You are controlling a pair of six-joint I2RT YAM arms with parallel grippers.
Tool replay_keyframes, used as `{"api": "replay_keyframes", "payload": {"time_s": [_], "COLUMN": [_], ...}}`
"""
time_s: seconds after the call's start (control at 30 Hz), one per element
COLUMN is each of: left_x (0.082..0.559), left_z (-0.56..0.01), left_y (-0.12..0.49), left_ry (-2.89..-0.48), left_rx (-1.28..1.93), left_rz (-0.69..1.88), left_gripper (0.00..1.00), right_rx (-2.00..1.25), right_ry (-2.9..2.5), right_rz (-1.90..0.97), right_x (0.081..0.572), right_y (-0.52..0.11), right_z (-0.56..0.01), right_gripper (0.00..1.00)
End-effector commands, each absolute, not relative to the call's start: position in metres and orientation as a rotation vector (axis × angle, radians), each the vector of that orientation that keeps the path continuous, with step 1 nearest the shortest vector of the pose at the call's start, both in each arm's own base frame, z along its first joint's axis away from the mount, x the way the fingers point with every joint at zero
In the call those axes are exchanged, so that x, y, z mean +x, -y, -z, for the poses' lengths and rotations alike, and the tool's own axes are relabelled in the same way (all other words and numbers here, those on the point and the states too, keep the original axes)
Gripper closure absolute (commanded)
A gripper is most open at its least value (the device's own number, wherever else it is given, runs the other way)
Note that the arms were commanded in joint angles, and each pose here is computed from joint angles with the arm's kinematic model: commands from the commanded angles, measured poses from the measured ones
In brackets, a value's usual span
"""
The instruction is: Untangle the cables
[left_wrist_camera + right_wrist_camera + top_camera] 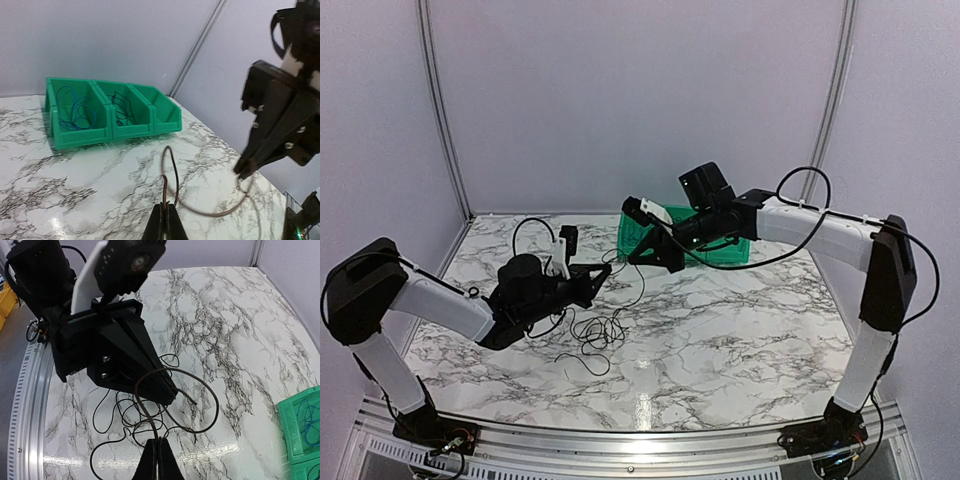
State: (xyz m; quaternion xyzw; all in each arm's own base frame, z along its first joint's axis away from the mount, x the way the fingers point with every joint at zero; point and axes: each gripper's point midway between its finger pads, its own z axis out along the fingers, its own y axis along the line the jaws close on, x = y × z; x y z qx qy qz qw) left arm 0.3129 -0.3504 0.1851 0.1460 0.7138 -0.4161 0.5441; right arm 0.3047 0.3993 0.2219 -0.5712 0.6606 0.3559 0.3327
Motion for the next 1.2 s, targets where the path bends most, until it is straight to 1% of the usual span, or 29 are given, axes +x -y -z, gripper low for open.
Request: {"api": "replay_keyframes", "payload": {"time_s": [0.0, 0.2, 0.33, 0.47, 0.5, 0.53, 0.57, 0.6, 0.67, 0.77, 0.97, 1.17], "left_x": [0.335, 0.335, 0.333, 0.335, 0.335, 0.334, 0.332, 0.329, 0.323, 0.309, 0.280, 0.279], "left_z": [-0.156, -0.104, -0.087, -0.083, -0.083, -0.084, -0.085, -0.087, -0.089, -0.092, -0.103, -0.085], "left_y": [0.321, 0.296, 0.289, 0.281, 0.280, 0.279, 0.279, 0.279, 0.279, 0.279, 0.312, 0.339], "left_ry": [-1.749, -1.870, -1.910, -1.918, -1.918, -1.916, -1.915, -1.914, -1.914, -1.902, -1.828, -1.862], "left_rx": [0.198, 0.142, 0.124, 0.093, 0.088, 0.088, 0.091, 0.098, 0.117, 0.180, 0.454, 0.585], "left_rz": [0.860, 0.766, 0.738, 0.704, 0.702, 0.704, 0.712, 0.723, 0.739, 0.737, 0.753, 0.755], "left_gripper": [1.00, 1.00, 1.00, 1.00, 0.93, 0.81, 0.72, 0.66, 0.59, 0.54, 0.49, 0.46], "right_rx": [-1.458, -1.419, -1.401, -1.390, -1.389, -1.386, -1.384, -1.382, -1.376, -1.371, -1.362, -1.354], "right_ry": [-1.606, -1.533, -1.537, -1.538, -1.539, -1.539, -1.540, -1.541, -1.546, -1.549, -1.558, -1.558], "right_rz": [-0.899, -0.878, -0.884, -0.879, -0.879, -0.876, -0.871, -0.867, -0.857, -0.851, -0.836, -0.826], "right_x": [0.299, 0.296, 0.300, 0.303, 0.303, 0.304, 0.305, 0.306, 0.308, 0.310, 0.314, 0.316], "right_y": [-0.390, -0.376, -0.368, -0.364, -0.364, -0.363, -0.362, -0.362, -0.361, -0.360, -0.360, -0.360], "right_z": [-0.273, -0.311, -0.314, -0.315, -0.314, -0.314, -0.314, -0.313, -0.312, -0.311, -0.309, -0.312], "right_gripper": [1.00, 1.00, 1.00, 1.00, 1.00, 1.00, 1.00, 1.00, 1.00, 1.00, 1.00, 1.00]}}
